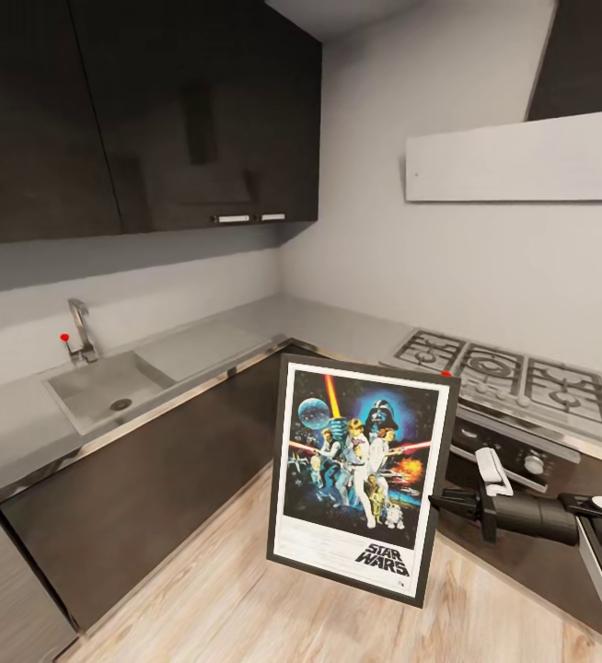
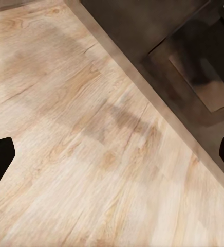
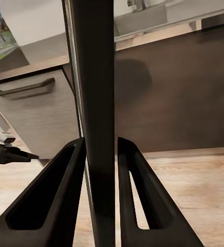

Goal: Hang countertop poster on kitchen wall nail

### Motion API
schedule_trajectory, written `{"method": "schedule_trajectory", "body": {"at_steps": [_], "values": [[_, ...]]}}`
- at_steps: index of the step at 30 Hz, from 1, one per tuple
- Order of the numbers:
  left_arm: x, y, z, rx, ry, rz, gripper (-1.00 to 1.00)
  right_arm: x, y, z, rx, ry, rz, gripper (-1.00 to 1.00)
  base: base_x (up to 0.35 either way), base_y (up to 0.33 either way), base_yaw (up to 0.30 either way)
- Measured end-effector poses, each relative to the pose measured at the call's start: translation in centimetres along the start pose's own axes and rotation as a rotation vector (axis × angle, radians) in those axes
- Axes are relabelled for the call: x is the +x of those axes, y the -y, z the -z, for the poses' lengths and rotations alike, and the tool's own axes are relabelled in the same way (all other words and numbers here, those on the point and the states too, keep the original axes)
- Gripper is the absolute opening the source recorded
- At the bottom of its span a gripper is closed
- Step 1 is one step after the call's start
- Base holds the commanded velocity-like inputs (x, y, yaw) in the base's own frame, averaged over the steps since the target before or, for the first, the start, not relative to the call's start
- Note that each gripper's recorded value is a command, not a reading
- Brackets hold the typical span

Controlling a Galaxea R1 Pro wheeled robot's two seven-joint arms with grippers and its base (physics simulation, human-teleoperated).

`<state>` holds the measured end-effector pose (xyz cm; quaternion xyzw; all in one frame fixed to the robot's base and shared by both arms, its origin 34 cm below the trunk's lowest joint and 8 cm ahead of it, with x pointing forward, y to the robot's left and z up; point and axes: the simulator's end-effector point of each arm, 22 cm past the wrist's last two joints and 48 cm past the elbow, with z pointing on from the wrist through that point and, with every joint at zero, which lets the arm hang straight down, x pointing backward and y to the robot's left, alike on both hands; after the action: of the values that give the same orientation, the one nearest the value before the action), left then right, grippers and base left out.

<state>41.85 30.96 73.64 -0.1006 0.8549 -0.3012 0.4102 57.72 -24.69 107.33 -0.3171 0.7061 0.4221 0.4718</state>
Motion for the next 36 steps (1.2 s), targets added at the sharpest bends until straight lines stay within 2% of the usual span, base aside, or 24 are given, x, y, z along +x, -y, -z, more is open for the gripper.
{"method": "schedule_trajectory", "body": {"at_steps": [36], "values": [[-0.7, 1.4, 2.0, -0.001, -0.001, 0.001, 1.0, -1.7, -1.7, 0.9, 0.0, 0.0, -0.001, -1.0, 0.0, 0.0, 0.0]]}}
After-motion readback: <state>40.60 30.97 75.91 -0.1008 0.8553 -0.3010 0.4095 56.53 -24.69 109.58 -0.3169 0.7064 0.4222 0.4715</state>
